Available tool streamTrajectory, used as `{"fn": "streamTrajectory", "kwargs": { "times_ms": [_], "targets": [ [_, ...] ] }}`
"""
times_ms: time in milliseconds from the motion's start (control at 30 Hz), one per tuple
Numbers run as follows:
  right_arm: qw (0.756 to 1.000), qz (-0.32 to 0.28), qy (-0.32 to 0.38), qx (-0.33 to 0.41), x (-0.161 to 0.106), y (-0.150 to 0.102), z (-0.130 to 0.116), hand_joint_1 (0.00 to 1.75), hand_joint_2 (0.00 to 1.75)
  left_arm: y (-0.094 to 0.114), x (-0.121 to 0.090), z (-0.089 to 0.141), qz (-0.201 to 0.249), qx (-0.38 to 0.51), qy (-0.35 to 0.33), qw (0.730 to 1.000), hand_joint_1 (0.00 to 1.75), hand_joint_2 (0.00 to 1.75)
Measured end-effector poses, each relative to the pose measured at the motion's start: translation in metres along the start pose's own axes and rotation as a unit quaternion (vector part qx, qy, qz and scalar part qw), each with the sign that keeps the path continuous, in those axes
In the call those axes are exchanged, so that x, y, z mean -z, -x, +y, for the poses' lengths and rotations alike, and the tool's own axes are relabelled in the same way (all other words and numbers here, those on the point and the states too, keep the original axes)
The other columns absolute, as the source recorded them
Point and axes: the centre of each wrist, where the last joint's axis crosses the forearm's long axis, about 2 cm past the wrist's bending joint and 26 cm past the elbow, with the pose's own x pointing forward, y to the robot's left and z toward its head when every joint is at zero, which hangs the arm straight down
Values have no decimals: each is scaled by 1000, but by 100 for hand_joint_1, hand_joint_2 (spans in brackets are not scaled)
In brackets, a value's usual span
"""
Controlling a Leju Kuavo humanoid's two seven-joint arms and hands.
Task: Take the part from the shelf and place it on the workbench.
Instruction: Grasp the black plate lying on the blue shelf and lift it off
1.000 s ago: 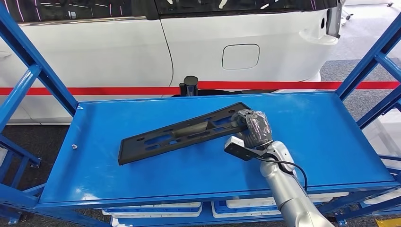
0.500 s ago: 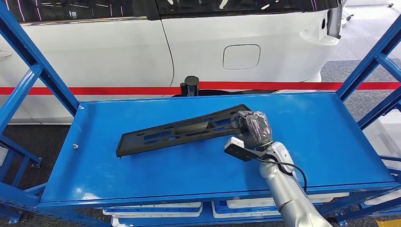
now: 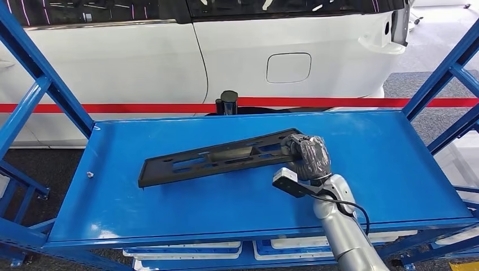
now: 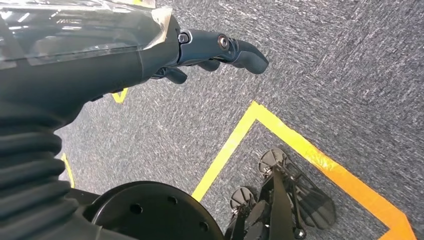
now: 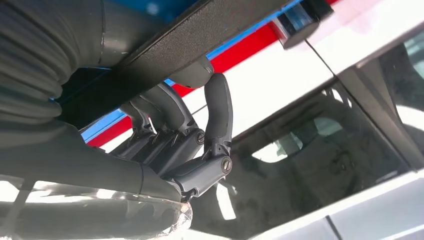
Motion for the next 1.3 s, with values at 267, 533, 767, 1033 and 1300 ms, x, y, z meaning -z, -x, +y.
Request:
{"fn": "streamTrajectory", "kwargs": {
  "times_ms": [267, 533, 767, 1033, 1300],
  "targets": [
    [999, -8, 18, 28, -7, -9, -3, 175, 175, 1, 0, 0, 1, 2, 0, 1000, 0, 175],
    [972, -21, 76, 222, -27, -39, -8, 175, 175, 1, 0, 1, 6, -2, -5, 1000, 0, 175],
    [896, -71, 137, 417, -38, -67, -25, 175, 175, 2, 0, 1, 17, -7, -8, 1000, 0, 175],
    [835, -108, 196, 502, -47, -85, -43, 175, 175, 2, 0, 1, 24, -4, -7, 1000, 0, 175],
    [819, -101, 247, 508, -47, -91, -50, 175, 175, 1, 0, 1, 25, 6, 5, 1000, 0, 175]
  ]
}}
